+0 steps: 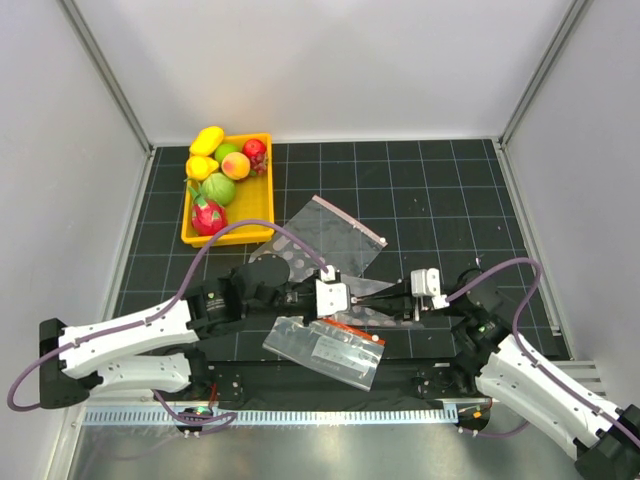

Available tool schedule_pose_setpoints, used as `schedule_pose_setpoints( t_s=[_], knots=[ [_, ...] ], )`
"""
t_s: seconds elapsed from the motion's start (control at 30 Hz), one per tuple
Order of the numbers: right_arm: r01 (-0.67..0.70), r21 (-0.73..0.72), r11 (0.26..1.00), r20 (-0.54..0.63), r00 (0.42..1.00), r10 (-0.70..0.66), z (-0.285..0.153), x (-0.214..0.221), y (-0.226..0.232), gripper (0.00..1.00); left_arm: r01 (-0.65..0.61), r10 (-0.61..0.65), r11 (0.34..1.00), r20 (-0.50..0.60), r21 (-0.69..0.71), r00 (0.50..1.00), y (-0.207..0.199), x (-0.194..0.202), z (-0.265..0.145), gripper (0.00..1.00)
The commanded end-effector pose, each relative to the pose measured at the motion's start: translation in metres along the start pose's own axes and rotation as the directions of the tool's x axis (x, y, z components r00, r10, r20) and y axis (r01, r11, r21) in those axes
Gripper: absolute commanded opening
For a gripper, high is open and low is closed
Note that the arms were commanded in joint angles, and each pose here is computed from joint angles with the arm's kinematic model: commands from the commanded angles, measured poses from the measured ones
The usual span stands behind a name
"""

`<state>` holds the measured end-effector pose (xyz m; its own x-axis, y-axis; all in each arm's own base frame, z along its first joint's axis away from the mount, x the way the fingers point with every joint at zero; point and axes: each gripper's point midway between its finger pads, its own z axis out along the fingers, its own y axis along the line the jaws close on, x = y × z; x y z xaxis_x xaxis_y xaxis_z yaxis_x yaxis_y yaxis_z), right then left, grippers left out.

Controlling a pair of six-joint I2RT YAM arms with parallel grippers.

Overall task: Place the food in the zip-top bag and seal the zipper
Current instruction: Unzip the zipper food storage bag at the center of the board.

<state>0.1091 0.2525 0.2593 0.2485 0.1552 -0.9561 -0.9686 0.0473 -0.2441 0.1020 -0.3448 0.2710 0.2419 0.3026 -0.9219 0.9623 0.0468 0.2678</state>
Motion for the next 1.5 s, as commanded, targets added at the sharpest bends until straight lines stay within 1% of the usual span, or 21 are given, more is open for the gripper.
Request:
schedule_pose_setpoints(
  t_s=[0.0,0.13,0.27,0.4,0.47,0.5,0.57,0.63,0.77,0.83,0.9,0.93,1.0,1.03,1.13,1.17,1.23,1.27,1.33,1.37,1.47],
  knots=[
    [0.027,0.015,1.000,-0.032,0.999,-0.027,0.004,0.000,-0.007,0.01,-0.015,0.012,1.000,0.186,0.011,0.982,0.002,-0.058,-0.013,0.00],
    [0.025,0.008,1.000,-0.048,0.999,-0.024,0.006,0.003,-0.007,0.01,-0.011,0.007,1.000,0.191,0.018,0.982,0.001,-0.059,-0.013,0.00],
    [0.039,0.026,0.999,-0.039,0.998,-0.038,0.005,-0.001,-0.008,0.01,-0.015,0.017,1.000,0.165,-0.015,0.986,0.006,-0.052,-0.013,0.00],
    [0.070,0.085,0.994,-0.022,0.997,-0.068,-0.001,-0.008,-0.013,0.01,-0.013,0.020,0.998,0.123,-0.057,0.992,0.012,-0.039,-0.010,0.00],
    [0.083,0.109,0.991,-0.010,0.997,-0.083,-0.003,-0.012,-0.015,0.01,0.016,-0.009,0.996,0.079,-0.089,0.997,0.017,-0.028,-0.006,0.00],
    [0.091,0.135,0.987,-0.003,0.996,-0.091,-0.006,-0.015,-0.017,0.01,0.025,-0.018,0.994,0.063,-0.110,0.998,0.022,-0.027,-0.006,0.00],
    [0.095,0.168,0.981,0.002,0.995,-0.096,-0.008,-0.017,-0.021,0.01,0.031,-0.034,0.991,-0.017,-0.130,0.999,0.025,-0.009,-0.001,0.00],
    [0.107,0.220,0.970,0.014,0.993,-0.113,-0.013,-0.023,-0.026,0.01,0.031,-0.039,0.988,-0.050,-0.153,0.998,0.029,-0.001,-0.001,0.00],
    [0.129,0.332,0.934,0.035,0.988,-0.149,-0.026,-0.033,-0.037,0.01,0.034,-0.046,0.983,-0.064,-0.179,0.997,0.034,0.006,-0.004,0.00],
    [0.136,0.433,0.891,0.045,0.984,-0.172,-0.038,-0.039,-0.049,0.01,0.040,-0.052,0.982,-0.061,-0.184,0.997,0.034,0.007,-0.006,0.00],
    [0.137,0.495,0.858,0.043,0.982,-0.182,-0.048,-0.039,-0.055,0.01,0.046,-0.058,0.981,-0.059,-0.191,0.997,0.035,0.008,-0.009,0.00],
    [0.134,0.553,0.822,0.043,0.981,-0.189,-0.056,-0.041,-0.063,0.01,0.047,-0.060,0.980,-0.058,-0.191,0.997,0.035,0.008,-0.009,0.00],
    [0.134,0.611,0.780,0.050,0.977,-0.207,-0.067,-0.045,-0.068,0.01,0.049,-0.063,0.980,-0.067,-0.191,0.996,0.034,0.011,-0.008,0.00],
    [0.123,0.665,0.736,0.046,0.978,-0.205,-0.076,-0.046,-0.076,0.01,0.051,-0.065,0.980,-0.067,-0.195,0.996,0.035,0.011,-0.008,0.00],
    [0.111,0.759,0.642,0.022,0.981,-0.195,-0.097,-0.045,-0.089,0.01,0.058,-0.075,0.980,-0.086,-0.192,0.993,0.035,0.015,-0.005,0.00],
    [0.092,0.824,0.560,0.005,0.985,-0.170,-0.113,-0.041,-0.100,0.01,0.059,-0.078,0.980,-0.092,-0.192,0.993,0.035,0.016,-0.004,0.00],
    [0.077,0.869,0.490,-0.003,0.989,-0.150,-0.127,-0.038,-0.106,0.01,0.062,-0.084,0.979,-0.109,-0.192,0.991,0.035,0.019,-0.002,0.00],
    [0.065,0.901,0.429,-0.006,0.990,-0.138,-0.138,-0.036,-0.111,0.01,0.062,-0.084,0.979,-0.111,-0.193,0.990,0.036,0.019,-0.002,0.00],
    [0.050,0.932,0.360,-0.002,0.991,-0.133,-0.153,-0.036,-0.113,0.01,0.064,-0.088,0.979,-0.120,-0.193,0.989,0.036,0.021,-0.001,0.00],
    [0.039,0.958,0.285,-0.004,0.992,-0.123,-0.167,-0.033,-0.117,0.01,0.063,-0.088,0.979,-0.123,-0.193,0.989,0.035,0.022,-0.001,0.00],
    [0.000,0.989,0.148,0.016,0.994,-0.110,-0.193,-0.030,-0.119,0.01,0.065,-0.091,0.978,-0.128,-0.196,0.988,0.036,0.023,-0.001,0.00]
  ],
)
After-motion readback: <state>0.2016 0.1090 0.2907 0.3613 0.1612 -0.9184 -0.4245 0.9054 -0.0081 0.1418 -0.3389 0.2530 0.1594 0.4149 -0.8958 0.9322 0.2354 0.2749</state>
